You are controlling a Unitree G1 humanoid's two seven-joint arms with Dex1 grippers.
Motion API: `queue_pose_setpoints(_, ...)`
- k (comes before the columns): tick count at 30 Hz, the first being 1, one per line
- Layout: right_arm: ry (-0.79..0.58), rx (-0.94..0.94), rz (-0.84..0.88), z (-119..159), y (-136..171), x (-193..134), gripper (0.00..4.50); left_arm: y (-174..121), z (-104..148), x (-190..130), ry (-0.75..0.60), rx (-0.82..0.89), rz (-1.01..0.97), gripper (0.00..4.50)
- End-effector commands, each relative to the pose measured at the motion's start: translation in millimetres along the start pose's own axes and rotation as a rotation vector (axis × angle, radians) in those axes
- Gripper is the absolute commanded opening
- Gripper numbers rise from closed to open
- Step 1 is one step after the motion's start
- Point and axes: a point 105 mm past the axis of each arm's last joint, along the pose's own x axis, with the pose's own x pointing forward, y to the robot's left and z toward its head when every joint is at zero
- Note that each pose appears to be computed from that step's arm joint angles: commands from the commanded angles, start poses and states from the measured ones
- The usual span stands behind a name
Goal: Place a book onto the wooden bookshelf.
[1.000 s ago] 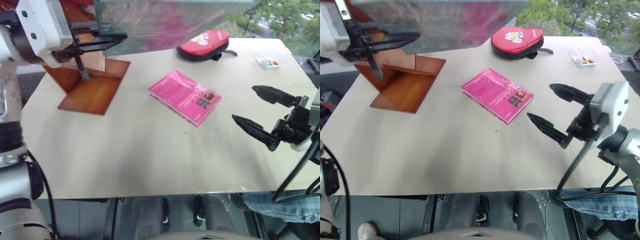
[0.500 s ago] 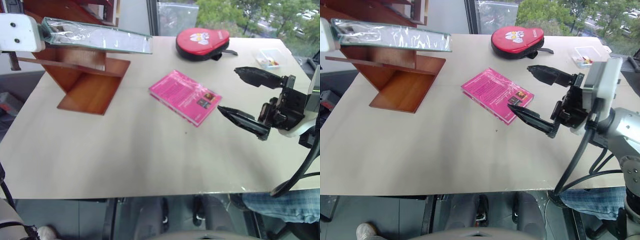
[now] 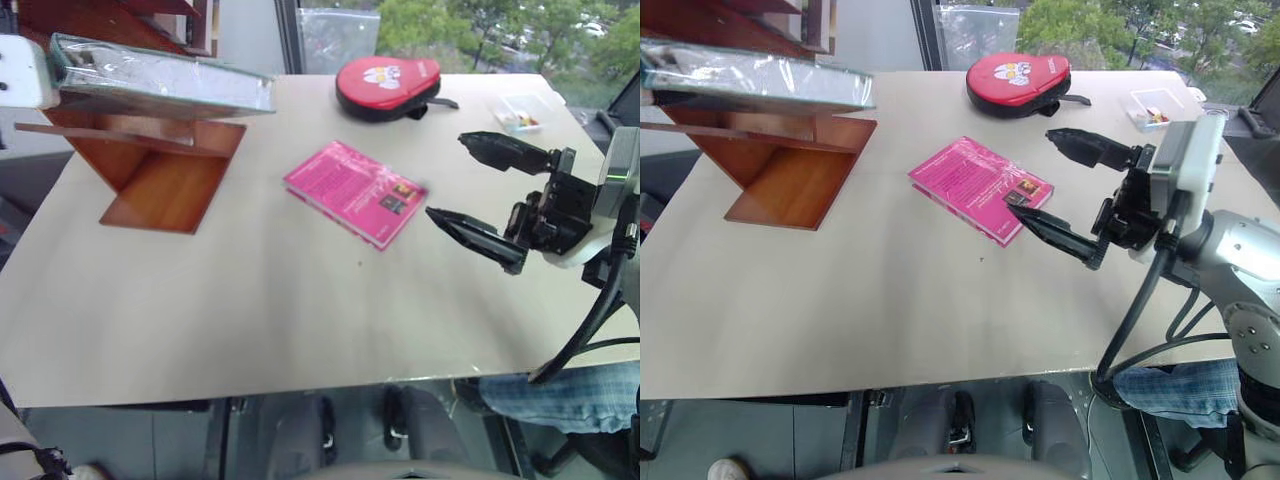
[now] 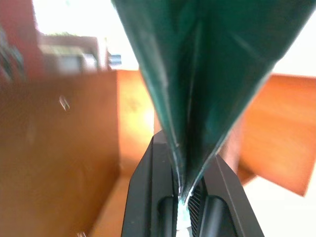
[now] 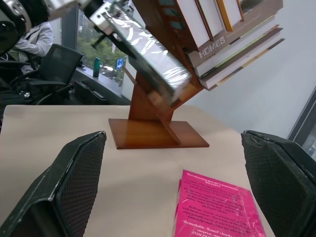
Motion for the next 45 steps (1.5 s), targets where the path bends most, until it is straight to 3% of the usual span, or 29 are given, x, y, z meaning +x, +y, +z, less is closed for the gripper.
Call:
queue_pose_setpoints(1,-0.044,-0.038,0.032,9.2,0.5,3.0,4.5,18.6,11.1,-29.9,-0.027,0.022,0.111,0.19)
queue_pose_setpoints(9,-0.065,-0.03,0.077,6.5,-2.6,11.5,4.5,11.0,-13.9,-54.9,0.172,0.002,0.121,0.19)
queue_pose_setpoints(15,-0.065,-0.031,0.094,6.2,1.6,16.7,4.5,-12.1,-25.1,-3.3,0.167,-0.087,0.078,0.19)
queue_pose_setpoints(21,-0.072,-0.025,0.098,7.3,7.4,18.3,4.5,-18.1,-22.2,8.8,0.108,-0.15,0.121,1.84)
queue_pose_setpoints(23,-0.074,-0.022,0.099,6.7,7.0,18.6,4.5,-15.4,-18.7,4.9,0.085,-0.159,0.15,2.78)
queue_pose_setpoints(29,-0.086,-0.017,0.126,5.3,4.1,21.8,4.5,-9.6,-17.0,-15.7,0.08,-0.17,0.213,2.97)
queue_pose_setpoints(33,-0.096,-0.007,0.153,4.3,2.9,25.5,4.5,2.8,0.8,-41.8,-0.106,-0.311,0.277,2.97)
queue_pose_setpoints(39,-0.093,-0.006,0.17,2.1,-0.1,25.9,4.5,-6.1,30.5,-64.6,-0.402,-0.561,0.201,2.97)
queue_pose_setpoints(45,-0.087,-0.017,0.169,3.1,-0.7,26.3,4.5,-26.1,77.8,-55.5,-0.692,-0.81,0.053,2.97)
